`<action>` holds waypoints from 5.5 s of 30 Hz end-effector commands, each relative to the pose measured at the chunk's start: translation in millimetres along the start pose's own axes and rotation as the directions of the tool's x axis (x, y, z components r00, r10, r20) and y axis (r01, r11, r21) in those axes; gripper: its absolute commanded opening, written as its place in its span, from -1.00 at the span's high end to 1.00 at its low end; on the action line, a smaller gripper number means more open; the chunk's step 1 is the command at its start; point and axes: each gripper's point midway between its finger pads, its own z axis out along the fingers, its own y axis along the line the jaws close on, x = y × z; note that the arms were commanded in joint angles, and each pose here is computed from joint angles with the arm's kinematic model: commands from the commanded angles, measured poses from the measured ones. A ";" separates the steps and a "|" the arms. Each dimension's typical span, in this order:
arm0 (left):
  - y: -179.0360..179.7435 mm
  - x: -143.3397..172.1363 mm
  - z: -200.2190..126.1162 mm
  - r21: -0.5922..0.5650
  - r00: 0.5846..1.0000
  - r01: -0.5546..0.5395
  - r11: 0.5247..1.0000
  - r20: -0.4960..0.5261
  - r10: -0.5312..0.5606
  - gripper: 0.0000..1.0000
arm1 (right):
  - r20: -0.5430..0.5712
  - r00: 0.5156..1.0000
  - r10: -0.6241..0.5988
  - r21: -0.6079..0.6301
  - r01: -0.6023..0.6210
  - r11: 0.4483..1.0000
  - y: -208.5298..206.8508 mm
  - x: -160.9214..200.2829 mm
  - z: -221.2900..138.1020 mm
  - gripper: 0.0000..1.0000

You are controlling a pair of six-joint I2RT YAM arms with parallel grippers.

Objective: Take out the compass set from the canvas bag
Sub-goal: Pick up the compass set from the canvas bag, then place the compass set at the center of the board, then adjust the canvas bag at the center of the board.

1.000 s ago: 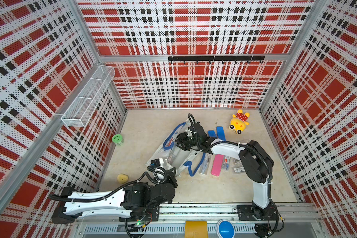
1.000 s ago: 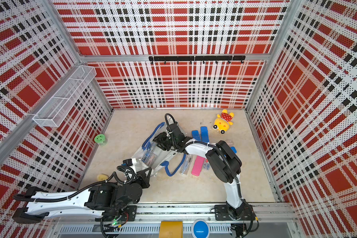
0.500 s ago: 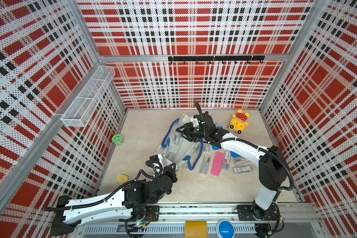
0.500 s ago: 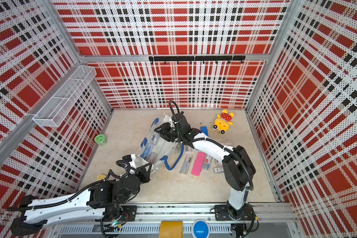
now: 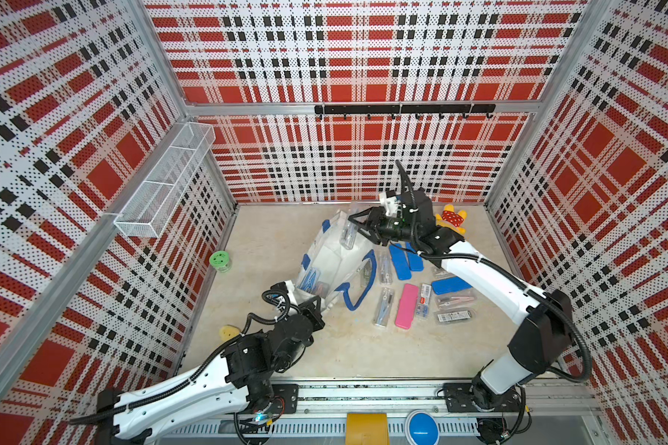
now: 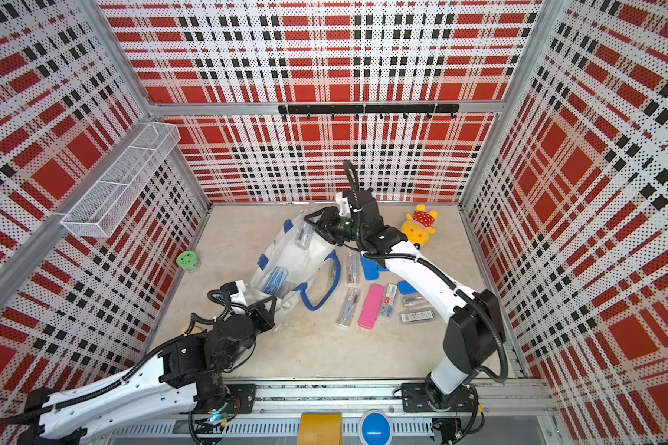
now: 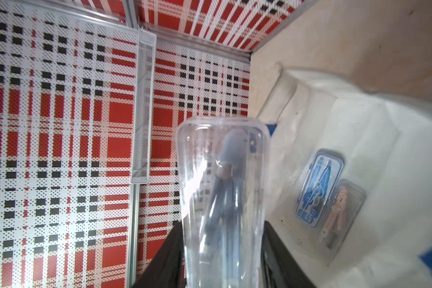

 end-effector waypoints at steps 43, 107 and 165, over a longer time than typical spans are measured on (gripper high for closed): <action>12.6 -20.1 -8.7 -0.034 1.000 -0.005 0.999 -0.006 0.004 1.00 | -0.315 0.928 0.197 0.596 0.032 0.802 -231.2 172.9 -9.4 -0.23; -27.4 26.8 33.6 0.026 0.933 -0.335 0.942 -0.134 0.335 1.00 | -0.069 0.998 -0.001 0.134 0.011 0.991 -183.4 -2.7 25.6 1.00; -33.3 63.9 -4.0 0.082 0.927 -0.357 0.930 -0.095 0.364 1.00 | -0.295 0.871 0.393 0.227 -0.336 0.914 -176.3 130.9 173.9 -0.13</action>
